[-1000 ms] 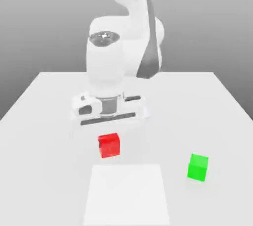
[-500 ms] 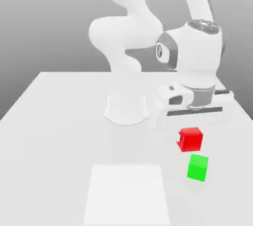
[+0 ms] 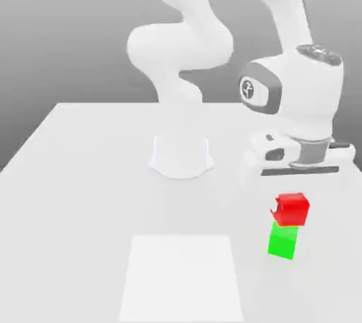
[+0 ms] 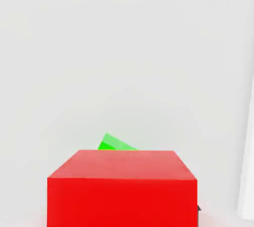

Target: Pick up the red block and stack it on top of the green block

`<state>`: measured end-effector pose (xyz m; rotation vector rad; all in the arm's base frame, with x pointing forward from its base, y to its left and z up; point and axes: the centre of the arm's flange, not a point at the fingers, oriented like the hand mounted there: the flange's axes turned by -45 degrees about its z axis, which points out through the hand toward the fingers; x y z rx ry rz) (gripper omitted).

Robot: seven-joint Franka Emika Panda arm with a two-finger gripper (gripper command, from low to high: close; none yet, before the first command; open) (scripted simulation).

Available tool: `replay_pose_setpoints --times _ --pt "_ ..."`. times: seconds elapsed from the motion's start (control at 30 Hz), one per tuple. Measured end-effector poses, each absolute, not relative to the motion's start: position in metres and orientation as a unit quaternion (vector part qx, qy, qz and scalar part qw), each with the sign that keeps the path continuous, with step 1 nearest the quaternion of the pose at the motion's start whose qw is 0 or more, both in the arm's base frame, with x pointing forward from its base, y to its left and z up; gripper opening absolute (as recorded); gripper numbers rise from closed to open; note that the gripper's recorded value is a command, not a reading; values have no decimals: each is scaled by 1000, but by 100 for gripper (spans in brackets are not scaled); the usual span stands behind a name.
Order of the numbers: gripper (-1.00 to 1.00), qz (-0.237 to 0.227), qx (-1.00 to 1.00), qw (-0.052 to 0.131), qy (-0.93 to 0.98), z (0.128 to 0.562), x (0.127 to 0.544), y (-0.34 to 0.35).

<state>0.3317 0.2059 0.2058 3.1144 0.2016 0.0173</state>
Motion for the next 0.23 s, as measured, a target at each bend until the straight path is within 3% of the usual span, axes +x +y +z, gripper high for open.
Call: replay_pose_setpoints --times 0.17,0.2,0.23 --pt "-100 2 998 3 68 183 325 207" --pt "100 1 998 1 69 180 324 207" --pt "100 1 998 1 69 180 324 207"
